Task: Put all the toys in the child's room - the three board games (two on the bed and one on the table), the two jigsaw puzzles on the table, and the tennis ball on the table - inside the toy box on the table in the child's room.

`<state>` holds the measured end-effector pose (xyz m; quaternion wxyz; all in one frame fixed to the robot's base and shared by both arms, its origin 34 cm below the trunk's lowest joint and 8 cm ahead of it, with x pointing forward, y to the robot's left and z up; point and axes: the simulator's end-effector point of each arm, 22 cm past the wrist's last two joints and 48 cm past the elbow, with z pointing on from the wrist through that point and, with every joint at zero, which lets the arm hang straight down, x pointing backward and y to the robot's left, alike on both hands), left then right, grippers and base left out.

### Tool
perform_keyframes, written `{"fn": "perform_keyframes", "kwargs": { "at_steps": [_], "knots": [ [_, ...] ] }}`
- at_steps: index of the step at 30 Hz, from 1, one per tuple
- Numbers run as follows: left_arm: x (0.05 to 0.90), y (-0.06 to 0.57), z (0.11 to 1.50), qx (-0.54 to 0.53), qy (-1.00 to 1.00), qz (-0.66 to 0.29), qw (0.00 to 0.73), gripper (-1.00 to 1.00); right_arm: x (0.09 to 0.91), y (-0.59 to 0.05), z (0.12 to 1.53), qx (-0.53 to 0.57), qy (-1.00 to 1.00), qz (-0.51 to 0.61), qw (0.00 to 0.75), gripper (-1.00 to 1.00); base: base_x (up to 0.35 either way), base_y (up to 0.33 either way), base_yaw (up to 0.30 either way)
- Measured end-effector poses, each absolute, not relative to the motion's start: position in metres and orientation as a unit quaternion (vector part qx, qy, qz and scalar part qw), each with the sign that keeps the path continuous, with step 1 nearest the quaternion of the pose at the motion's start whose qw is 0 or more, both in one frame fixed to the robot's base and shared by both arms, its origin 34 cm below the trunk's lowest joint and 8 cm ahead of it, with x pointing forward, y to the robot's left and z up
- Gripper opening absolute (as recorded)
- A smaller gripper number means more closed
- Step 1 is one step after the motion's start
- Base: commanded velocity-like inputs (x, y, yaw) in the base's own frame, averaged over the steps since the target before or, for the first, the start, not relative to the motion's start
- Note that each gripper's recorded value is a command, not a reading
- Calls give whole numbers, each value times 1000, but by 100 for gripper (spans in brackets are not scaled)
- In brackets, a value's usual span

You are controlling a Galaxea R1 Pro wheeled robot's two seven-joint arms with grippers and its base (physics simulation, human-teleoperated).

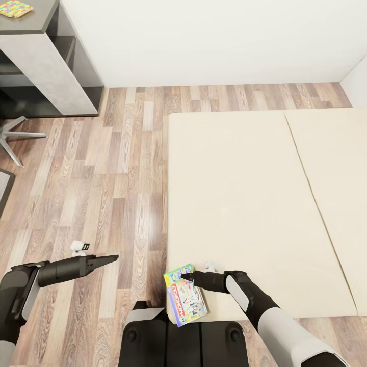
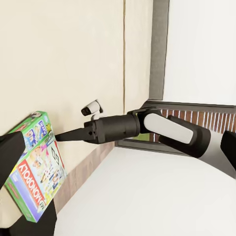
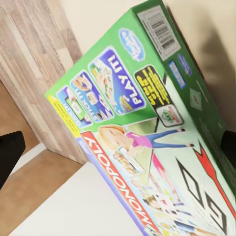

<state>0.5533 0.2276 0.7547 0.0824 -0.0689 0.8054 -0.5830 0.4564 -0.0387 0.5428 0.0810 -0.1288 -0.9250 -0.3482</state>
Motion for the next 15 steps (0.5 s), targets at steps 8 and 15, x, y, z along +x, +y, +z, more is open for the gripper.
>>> {"fn": "perform_keyframes", "kwargs": {
  "at_steps": [8,15],
  "knots": [
    [553,227,755,-69,805,-583,82,100,457,-39,543,-128,-925,-348,81,100,0,49,0],
    [553,228,755,-69,805,-583,82,100,456,-39,543,-129,-925,-348,81,100,0,7,0]
  ]
}}
